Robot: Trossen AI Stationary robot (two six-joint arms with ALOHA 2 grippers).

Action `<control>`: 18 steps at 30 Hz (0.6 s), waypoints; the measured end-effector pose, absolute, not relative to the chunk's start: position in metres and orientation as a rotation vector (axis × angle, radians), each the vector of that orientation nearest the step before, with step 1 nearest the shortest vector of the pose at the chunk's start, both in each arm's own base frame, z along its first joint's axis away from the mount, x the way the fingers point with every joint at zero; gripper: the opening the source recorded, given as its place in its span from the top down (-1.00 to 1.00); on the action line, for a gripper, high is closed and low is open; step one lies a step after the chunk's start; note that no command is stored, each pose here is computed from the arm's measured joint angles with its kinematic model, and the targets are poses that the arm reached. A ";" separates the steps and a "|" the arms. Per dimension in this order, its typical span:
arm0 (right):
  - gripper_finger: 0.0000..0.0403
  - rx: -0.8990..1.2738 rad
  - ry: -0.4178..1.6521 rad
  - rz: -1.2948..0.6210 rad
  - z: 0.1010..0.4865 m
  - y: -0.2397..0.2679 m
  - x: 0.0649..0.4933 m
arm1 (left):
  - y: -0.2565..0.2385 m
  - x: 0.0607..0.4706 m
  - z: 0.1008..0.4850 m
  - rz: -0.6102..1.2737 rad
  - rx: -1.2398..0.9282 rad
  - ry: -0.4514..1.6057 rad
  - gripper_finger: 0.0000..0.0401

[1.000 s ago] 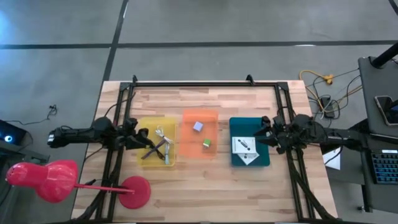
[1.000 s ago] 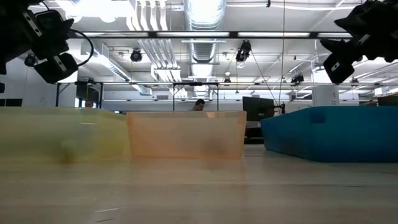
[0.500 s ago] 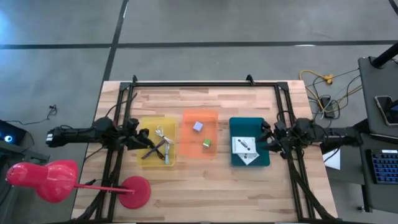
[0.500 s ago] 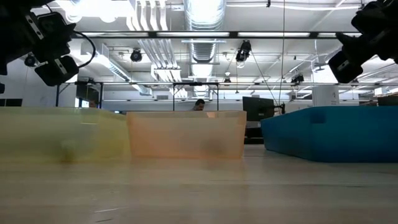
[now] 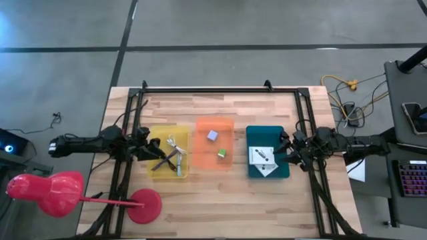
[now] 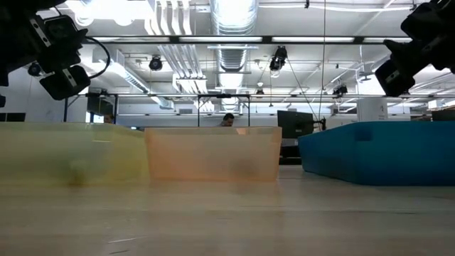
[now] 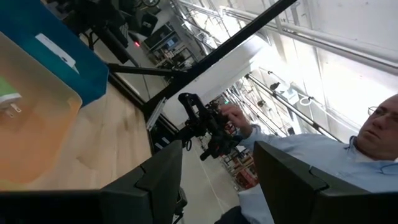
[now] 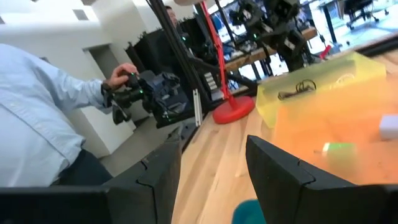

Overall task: Pick and place items into bin
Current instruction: Return to Home Position

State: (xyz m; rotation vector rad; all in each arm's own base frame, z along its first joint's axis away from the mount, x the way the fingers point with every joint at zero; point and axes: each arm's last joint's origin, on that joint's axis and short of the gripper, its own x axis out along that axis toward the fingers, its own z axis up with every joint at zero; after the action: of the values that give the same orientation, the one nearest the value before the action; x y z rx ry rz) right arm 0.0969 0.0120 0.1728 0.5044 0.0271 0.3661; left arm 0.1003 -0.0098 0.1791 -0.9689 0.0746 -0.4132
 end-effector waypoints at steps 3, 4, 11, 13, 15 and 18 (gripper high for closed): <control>0.17 0.500 0.000 0.373 0.175 0.012 0.095 | -0.010 0.100 0.179 -0.413 -0.969 0.076 0.09; 0.17 0.499 -0.008 0.374 0.176 0.012 0.095 | -0.010 0.100 0.179 -0.414 -0.969 0.073 0.09; 0.17 0.502 0.009 0.367 0.174 0.012 0.095 | -0.010 0.100 0.179 -0.413 -0.968 0.070 0.09; 0.17 0.502 0.009 0.367 0.174 0.012 0.095 | -0.009 0.100 0.179 -0.413 -0.967 0.065 0.09; 0.17 0.502 0.013 0.366 0.174 0.012 0.095 | -0.009 0.100 0.179 -0.414 -0.967 0.064 0.09; 0.17 0.503 0.016 0.365 0.173 0.012 0.096 | -0.009 0.099 0.180 -0.415 -0.966 0.062 0.09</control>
State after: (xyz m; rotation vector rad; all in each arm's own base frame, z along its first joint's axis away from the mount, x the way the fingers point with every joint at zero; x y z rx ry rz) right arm 0.0956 0.0116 0.1734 0.5028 0.0162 0.3654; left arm 0.0994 -0.0094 0.1801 -0.9665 0.0618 -0.4149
